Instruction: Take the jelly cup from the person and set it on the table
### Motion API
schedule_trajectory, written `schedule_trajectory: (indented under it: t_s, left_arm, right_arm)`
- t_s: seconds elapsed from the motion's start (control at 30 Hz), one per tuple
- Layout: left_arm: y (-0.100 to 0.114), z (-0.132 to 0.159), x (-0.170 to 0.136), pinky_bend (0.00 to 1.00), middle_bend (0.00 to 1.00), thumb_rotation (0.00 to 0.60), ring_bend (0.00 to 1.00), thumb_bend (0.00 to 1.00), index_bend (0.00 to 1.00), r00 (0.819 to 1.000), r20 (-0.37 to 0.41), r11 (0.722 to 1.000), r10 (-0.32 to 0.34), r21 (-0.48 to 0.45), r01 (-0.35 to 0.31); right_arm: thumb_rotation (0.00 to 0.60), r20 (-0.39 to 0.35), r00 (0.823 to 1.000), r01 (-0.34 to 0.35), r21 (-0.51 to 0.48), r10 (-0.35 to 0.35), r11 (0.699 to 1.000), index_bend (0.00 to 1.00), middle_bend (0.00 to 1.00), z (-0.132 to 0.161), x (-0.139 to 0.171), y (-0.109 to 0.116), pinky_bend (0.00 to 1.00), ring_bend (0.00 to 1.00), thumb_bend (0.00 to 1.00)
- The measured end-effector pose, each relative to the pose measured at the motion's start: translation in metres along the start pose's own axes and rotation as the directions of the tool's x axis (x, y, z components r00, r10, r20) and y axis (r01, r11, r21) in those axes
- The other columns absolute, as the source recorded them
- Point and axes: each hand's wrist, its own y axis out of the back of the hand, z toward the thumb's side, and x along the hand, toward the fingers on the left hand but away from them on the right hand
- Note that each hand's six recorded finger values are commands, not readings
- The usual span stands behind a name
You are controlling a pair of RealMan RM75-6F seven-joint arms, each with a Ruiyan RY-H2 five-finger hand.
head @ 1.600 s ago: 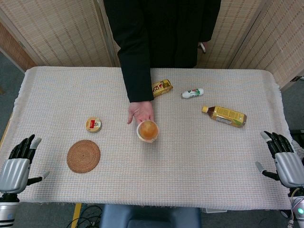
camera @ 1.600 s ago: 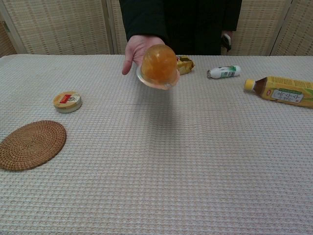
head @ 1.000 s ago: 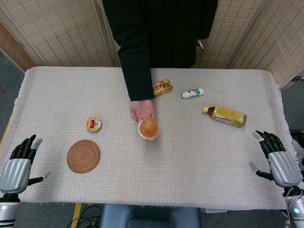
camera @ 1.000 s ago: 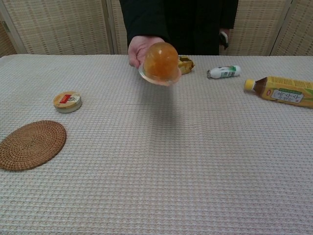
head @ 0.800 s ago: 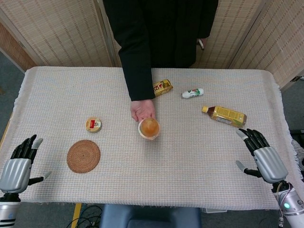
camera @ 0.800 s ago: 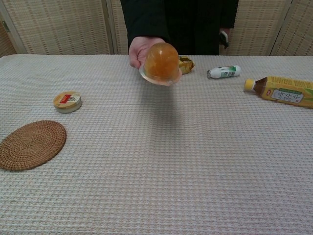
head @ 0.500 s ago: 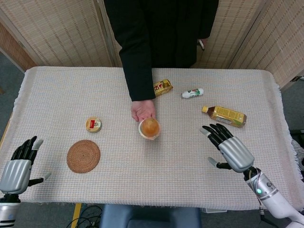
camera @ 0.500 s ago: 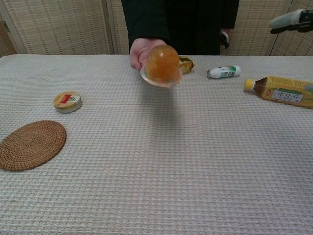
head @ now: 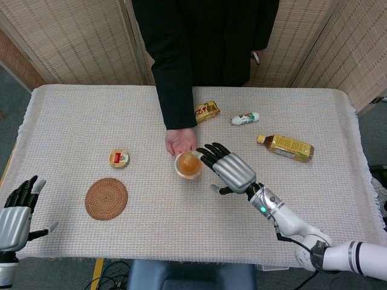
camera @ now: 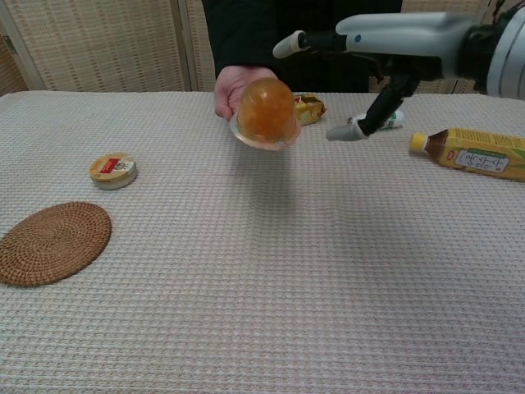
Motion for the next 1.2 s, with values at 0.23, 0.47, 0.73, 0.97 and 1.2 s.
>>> schedule_trajectory:
  t_s: [0.23,0.47,0.73,0.97,1.2]
  left_arm:
    - [0.002,-0.004,-0.003,0.16,0.0,0.6,0.0,0.14,0.07,1.0,-0.014,1.0,0.004,0.002,-0.004]
    - [0.005,-0.008,-0.004,0.16,0.0,0.6,0.0,0.14,0.07,1.0,-0.024,1.0,0.007,0.007,-0.007]
    - [0.005,-0.011,-0.005,0.16,0.0,0.6,0.0,0.14,0.09,0.999,-0.034,1.0,0.007,0.009,-0.007]
    - [0.002,-0.008,-0.003,0.16,0.0,0.6,0.0,0.14,0.09,1.0,-0.024,1.0,0.001,0.005,-0.001]
    - [0.002,-0.008,-0.002,0.16,0.0,0.6,0.0,0.14,0.09,1.0,-0.025,1.0,0.001,0.005,-0.001]
  right_arm:
    - [0.6,0.005,0.999,-0.047,0.015,0.046,0.999,0.0,0.06,0.013,-0.038,-0.011,0.0,0.0,0.28]
    - [0.6,0.03,0.998,-0.06,0.019,0.06,0.998,0.0,0.07,0.016,-0.065,-0.021,0.04,0.0,0.29]
    - [0.6,0.036,0.999,-0.009,0.051,0.007,0.999,0.31,0.3,0.016,-0.071,-0.017,0.52,0.29,0.5]
    - [0.6,0.033,0.998,0.052,0.068,-0.054,0.996,0.49,0.42,0.014,-0.069,-0.011,0.68,0.44,0.56]
    - [0.6,0.014,0.994,0.111,0.061,-0.112,0.992,0.54,0.46,0.011,-0.055,0.002,0.72,0.51,0.56]
